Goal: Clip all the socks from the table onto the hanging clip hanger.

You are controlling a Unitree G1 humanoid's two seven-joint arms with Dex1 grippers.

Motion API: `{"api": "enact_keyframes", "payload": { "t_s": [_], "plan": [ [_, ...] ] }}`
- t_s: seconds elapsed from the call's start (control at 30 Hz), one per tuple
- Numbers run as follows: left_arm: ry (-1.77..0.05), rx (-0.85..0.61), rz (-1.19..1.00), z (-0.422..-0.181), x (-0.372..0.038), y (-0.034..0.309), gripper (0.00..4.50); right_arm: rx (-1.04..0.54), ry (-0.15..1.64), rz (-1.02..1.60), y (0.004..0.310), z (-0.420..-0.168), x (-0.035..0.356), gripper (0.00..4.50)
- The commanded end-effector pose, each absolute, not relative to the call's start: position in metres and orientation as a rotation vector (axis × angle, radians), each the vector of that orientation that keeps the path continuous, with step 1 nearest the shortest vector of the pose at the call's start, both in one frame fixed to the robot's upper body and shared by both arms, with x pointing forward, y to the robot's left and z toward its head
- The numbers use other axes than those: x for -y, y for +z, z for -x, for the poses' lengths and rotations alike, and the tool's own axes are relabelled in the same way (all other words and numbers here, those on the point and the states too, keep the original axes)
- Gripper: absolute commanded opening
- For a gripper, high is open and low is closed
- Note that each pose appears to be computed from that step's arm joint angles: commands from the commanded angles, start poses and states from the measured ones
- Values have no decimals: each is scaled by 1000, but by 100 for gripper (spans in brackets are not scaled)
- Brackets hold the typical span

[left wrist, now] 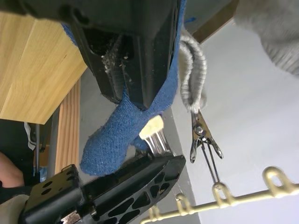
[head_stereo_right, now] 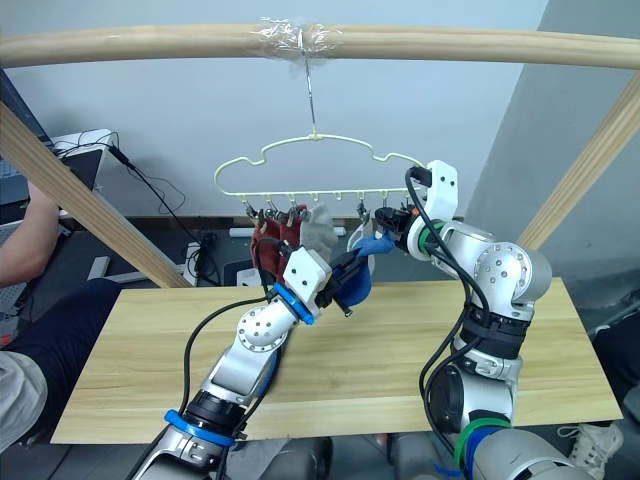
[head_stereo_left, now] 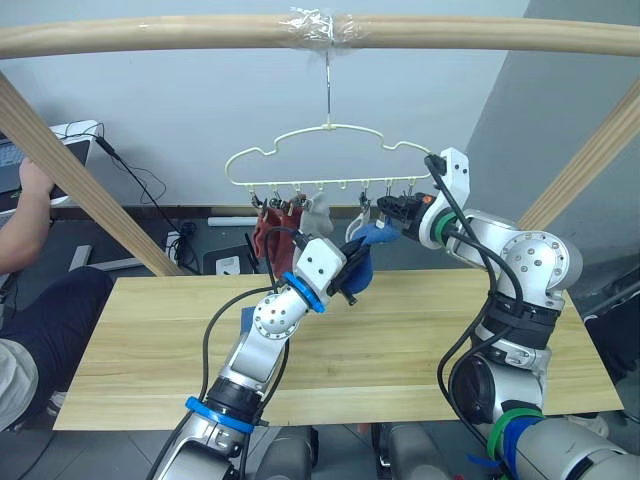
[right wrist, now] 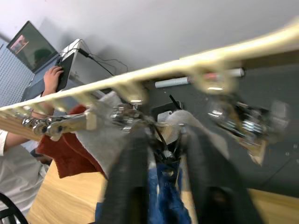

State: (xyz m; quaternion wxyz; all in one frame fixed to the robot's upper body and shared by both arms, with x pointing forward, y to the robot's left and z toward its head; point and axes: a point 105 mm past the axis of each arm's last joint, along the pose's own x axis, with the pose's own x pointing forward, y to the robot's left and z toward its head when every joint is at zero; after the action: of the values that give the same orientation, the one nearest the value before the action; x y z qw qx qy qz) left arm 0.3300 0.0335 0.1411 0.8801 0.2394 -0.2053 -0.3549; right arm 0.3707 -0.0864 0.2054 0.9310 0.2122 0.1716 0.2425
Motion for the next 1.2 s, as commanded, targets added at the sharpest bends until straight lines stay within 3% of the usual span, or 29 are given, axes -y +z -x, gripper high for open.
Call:
{"api": "enact_keyframes", "payload": {
  "t_s": [0.03, 0.2, 0.23, 0.5, 0.63, 0.73, 1.03, 1.2],
  "plan": [
    [-760, 479, -482, -323, -30, 152, 0, -292, 526, -437, 220, -370, 86, 243],
    [-791, 437, -445, -323, -25, 147, 0, -229, 571, -406, 234, -365, 86, 429],
    [-795, 430, -432, -323, -24, 147, 0, -213, 574, -392, 237, -363, 88, 445],
    [-861, 359, -320, -321, -13, 142, 0, -123, 598, -341, 246, -350, 99, 445],
    [-857, 286, -211, -327, -11, 139, 104, -40, 555, -287, 245, -345, 107, 450],
    [-842, 251, -175, -330, -14, 136, 191, 19, 417, -237, 235, -352, 125, 450],
    [-819, 237, -245, -329, -36, 133, 447, 117, 349, -25, 207, -345, 127, 450],
    [-820, 271, -316, -325, -50, 140, 447, 165, 308, 35, 202, -346, 125, 450]
  ]
}}
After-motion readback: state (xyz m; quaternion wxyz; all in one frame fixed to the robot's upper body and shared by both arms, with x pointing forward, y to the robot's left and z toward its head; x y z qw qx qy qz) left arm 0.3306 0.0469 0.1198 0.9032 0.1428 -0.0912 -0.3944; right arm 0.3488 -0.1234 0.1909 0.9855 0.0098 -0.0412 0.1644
